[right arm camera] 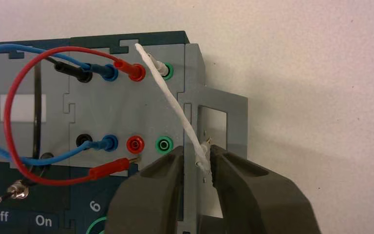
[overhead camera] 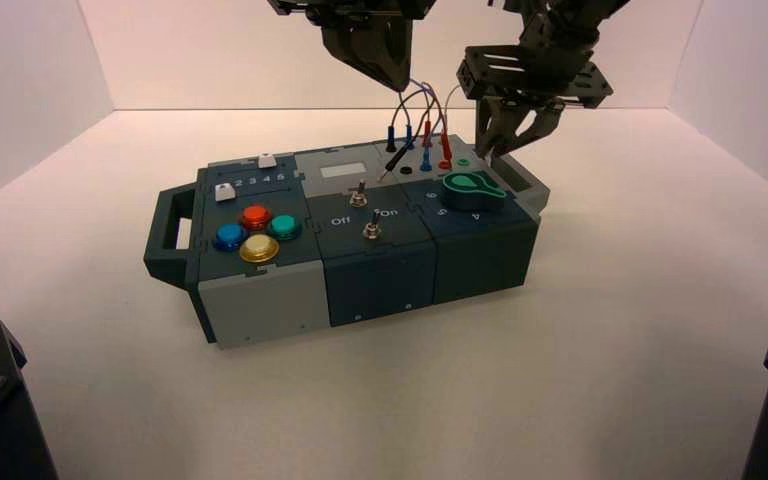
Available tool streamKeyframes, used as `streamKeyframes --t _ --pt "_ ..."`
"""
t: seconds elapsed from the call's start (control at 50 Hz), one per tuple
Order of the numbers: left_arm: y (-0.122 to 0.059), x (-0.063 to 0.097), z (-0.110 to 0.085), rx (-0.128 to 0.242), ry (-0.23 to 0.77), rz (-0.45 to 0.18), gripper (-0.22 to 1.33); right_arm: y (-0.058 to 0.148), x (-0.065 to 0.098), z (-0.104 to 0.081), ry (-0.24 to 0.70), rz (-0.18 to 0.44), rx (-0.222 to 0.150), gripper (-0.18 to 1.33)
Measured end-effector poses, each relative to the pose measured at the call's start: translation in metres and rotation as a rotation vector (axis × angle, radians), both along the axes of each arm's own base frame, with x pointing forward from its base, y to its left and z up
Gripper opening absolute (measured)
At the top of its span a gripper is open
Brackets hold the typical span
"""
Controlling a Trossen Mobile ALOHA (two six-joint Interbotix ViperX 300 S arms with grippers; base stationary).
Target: Insert the white wire.
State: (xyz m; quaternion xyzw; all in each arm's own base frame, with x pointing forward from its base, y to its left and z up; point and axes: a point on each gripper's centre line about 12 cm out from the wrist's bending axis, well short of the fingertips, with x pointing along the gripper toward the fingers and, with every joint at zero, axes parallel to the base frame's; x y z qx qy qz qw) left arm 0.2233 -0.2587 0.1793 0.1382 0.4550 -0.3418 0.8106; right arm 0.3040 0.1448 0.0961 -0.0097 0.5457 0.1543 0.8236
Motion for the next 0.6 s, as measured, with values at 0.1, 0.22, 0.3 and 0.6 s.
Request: streamKeyframes --t 0.1,0.22,0.3,0.6 --pt "0.001 0.0005 0.0 -0.001 0.001 0.004 -0.17 -0.0001 -0.0002 -0.0021 0.006 -0.001 -0.002 0.34" --pt "0.0023 0.0001 -0.0015 0.003 0.003 0.005 -0.17 -0.0007 0.0 -0.0046 0.011 -0.001 -0.006 0.07" --pt "0.0028 0.0003 -0.0025 0.005 0.006 0.007 -0.17 -0.0007 0.0 -0.0046 0.011 -0.001 -0.007 -0.02" --pt "0.0032 0.0007 -0.0025 0.006 0.005 0.008 -0.17 -0.0002 0.0018 -0.0036 0.005 0.004 -0.009 -0.03"
